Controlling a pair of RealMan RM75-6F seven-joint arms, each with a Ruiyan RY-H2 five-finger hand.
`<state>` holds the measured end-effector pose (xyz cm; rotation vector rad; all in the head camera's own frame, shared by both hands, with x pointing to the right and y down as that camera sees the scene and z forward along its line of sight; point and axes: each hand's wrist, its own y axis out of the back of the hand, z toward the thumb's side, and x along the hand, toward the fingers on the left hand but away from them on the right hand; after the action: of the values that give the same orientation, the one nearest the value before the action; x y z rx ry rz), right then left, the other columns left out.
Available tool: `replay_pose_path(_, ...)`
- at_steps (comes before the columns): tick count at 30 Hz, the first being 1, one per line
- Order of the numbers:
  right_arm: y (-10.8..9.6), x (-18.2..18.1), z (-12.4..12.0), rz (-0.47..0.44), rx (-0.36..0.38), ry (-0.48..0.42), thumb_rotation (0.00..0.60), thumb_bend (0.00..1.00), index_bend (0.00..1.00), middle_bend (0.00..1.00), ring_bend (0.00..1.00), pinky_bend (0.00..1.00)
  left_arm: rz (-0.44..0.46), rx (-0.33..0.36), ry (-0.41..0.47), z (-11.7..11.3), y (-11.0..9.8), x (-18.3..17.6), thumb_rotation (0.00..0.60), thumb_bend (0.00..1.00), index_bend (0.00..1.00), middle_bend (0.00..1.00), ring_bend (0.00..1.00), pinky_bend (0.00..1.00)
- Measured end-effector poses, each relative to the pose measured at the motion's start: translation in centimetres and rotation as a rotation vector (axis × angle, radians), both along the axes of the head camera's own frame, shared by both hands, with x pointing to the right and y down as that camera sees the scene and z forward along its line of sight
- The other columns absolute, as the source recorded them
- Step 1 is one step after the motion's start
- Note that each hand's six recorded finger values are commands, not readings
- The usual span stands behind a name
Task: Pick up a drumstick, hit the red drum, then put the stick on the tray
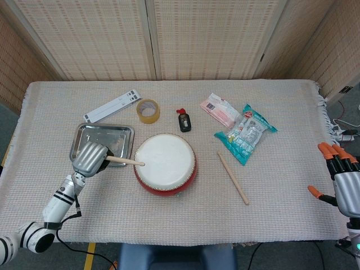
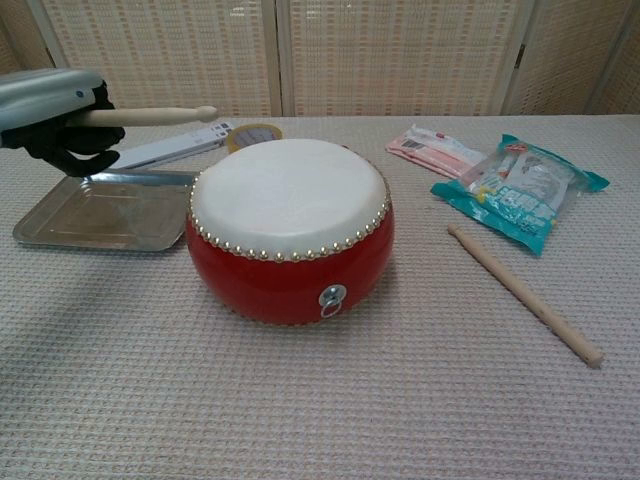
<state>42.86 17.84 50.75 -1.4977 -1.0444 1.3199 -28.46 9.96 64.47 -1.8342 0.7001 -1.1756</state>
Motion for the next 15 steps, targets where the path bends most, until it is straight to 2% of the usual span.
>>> replay_pose_path(7, 0.0, 0.3, 0.1, 0.002, 0.000, -0.006, 0.600, 0.09, 0.04, 0.09, 0.04, 0.20, 0.121, 0.097, -0.174, 0.9, -1.2, 3.1, 0.600, 0.83, 1.00, 1.00, 1.00, 1.00)
replay_pose_path(15, 0.1, 0.4, 0.2, 0.003, -0.001, -0.013, 0.600, 0.09, 0.05, 0.09, 0.04, 0.20, 0.197, 0.103, -0.307, 2.5, -1.1, 4.6, 0.600, 0.83, 1.00, 1.00, 1.00, 1.00)
